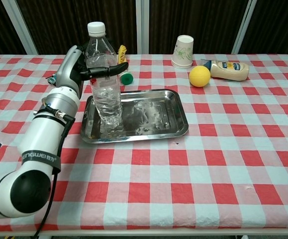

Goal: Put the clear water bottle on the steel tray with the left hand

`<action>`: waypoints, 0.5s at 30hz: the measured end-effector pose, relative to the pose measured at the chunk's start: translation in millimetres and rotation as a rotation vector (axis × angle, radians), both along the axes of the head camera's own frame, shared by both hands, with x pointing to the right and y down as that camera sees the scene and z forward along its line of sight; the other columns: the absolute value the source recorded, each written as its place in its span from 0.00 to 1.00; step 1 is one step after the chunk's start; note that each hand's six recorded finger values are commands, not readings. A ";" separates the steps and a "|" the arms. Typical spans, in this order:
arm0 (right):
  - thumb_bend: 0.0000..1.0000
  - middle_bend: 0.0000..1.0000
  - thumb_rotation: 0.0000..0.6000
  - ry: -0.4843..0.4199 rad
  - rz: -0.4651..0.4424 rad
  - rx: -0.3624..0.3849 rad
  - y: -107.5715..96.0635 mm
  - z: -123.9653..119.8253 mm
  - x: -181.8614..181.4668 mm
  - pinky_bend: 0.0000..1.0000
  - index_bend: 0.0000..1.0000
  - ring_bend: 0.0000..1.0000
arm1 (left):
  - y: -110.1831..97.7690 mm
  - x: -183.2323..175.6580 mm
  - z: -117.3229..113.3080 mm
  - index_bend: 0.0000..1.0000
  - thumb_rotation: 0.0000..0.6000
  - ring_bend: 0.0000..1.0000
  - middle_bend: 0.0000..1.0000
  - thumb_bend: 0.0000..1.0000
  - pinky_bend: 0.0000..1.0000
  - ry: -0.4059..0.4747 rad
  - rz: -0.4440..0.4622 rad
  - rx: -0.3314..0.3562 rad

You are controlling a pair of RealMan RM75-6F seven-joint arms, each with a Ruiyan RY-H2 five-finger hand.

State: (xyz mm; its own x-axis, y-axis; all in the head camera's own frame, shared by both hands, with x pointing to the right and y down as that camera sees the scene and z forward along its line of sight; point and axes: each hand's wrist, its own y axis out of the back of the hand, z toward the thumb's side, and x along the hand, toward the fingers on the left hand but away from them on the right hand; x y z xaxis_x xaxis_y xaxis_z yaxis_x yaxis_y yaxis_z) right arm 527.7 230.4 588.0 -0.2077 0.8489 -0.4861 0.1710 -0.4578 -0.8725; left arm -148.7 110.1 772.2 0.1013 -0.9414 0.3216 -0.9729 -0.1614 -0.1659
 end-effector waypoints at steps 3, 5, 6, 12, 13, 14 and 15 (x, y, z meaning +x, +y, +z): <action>0.10 0.05 1.00 -0.002 0.001 -0.001 0.0 0.2 0.0 0.00 0.00 0.00 | -3.9 -1.1 -4.4 0.32 1.00 0.27 0.35 0.03 0.28 -0.005 -0.001 0.025; 0.10 0.05 1.00 -0.002 0.002 -0.001 0.3 0.2 0.2 0.00 0.00 0.00 | -9.5 -3.8 -8.9 0.31 1.00 0.27 0.35 0.03 0.28 -0.014 -0.001 0.048; 0.10 0.05 1.00 -0.002 0.002 -0.001 0.5 0.2 0.3 0.00 0.00 0.00 | -12.5 -5.6 -11.1 0.31 1.00 0.27 0.35 0.03 0.28 -0.019 -0.001 0.058; 0.10 0.05 1.00 -0.001 -0.003 -0.002 0.8 0.4 -0.7 0.00 0.00 0.00 | -30.3 -15.4 -29.0 0.31 1.00 0.27 0.35 0.03 0.28 -0.036 -0.003 0.117; 0.10 0.05 1.00 -0.001 -0.004 -0.002 0.8 0.4 -0.9 0.00 0.00 0.00 | -33.2 -17.0 -33.0 0.31 1.00 0.27 0.35 0.03 0.28 -0.037 -0.003 0.126; 0.10 0.05 1.00 -0.001 -0.005 -0.002 0.8 0.3 -1.2 0.00 0.00 0.00 | -35.2 -18.3 -36.1 0.31 1.00 0.27 0.35 0.03 0.28 -0.038 -0.003 0.133; 0.10 0.05 1.00 -0.001 -0.006 -0.001 0.9 0.1 -1.4 0.00 0.00 0.00 | -37.2 -19.5 -39.3 0.31 1.00 0.27 0.35 0.03 0.28 -0.038 -0.003 0.139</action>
